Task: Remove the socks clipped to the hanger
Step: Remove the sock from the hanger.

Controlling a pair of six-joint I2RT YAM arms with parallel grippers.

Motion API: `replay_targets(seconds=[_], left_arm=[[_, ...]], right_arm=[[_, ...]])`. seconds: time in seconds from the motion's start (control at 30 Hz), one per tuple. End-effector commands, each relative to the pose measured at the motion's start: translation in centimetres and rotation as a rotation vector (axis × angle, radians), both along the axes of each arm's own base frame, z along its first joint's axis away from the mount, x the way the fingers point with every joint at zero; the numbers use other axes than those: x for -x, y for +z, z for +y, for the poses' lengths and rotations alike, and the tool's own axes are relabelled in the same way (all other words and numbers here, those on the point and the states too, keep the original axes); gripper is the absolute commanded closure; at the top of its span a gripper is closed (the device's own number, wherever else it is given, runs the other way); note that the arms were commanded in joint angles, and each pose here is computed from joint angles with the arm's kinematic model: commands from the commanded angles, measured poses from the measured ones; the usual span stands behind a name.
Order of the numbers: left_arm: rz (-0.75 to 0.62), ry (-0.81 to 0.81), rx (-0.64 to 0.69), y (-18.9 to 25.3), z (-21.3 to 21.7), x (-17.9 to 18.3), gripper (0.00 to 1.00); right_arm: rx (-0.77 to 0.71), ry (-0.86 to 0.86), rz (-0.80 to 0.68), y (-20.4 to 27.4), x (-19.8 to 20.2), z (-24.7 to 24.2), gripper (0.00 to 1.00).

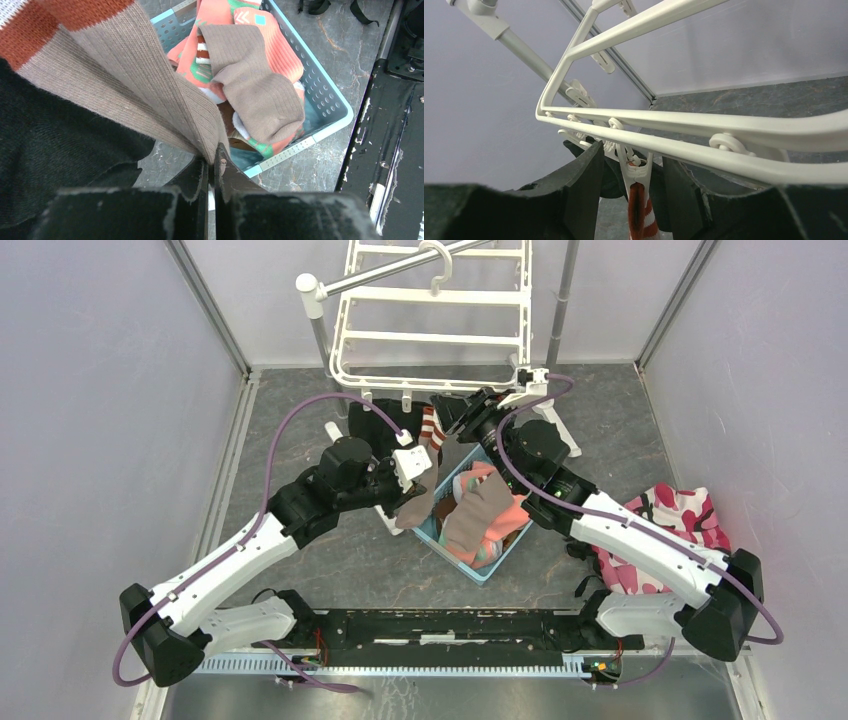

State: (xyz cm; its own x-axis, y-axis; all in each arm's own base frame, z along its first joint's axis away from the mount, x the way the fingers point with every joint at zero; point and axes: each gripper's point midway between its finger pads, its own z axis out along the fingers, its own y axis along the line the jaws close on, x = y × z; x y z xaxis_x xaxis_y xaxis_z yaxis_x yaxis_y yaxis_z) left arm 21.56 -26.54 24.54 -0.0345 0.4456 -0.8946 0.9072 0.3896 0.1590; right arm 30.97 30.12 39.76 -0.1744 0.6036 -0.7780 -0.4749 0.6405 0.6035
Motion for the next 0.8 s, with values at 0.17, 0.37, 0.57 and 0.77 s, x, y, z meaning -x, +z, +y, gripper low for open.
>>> replay_targets(seconds=[0.17, 0.37, 0.57, 0.77], left_arm=[[-0.040, -0.010, 0.049, 1.9, -1.2, -0.6, 0.98], [-0.047, -0.003, 0.022, 1.3, -0.7, -0.7, 0.98], [-0.048, 0.003, 0.013, 1.0, -0.5, -0.7, 0.98], [-0.003, -0.077, 0.003, -0.5, -0.8, 0.9, 0.98]], right_arm=[[-0.062, -0.011, -0.043, 1.9, -0.1, 0.6, 0.51], [-0.069, -0.038, -0.054, 2.5, -0.1, -0.1, 0.74], [-0.063, -0.016, -0.063, 2.7, 0.2, 0.1, 0.99], [-0.027, 0.014, -0.086, 3.1, 0.7, 0.4, 1.00]])
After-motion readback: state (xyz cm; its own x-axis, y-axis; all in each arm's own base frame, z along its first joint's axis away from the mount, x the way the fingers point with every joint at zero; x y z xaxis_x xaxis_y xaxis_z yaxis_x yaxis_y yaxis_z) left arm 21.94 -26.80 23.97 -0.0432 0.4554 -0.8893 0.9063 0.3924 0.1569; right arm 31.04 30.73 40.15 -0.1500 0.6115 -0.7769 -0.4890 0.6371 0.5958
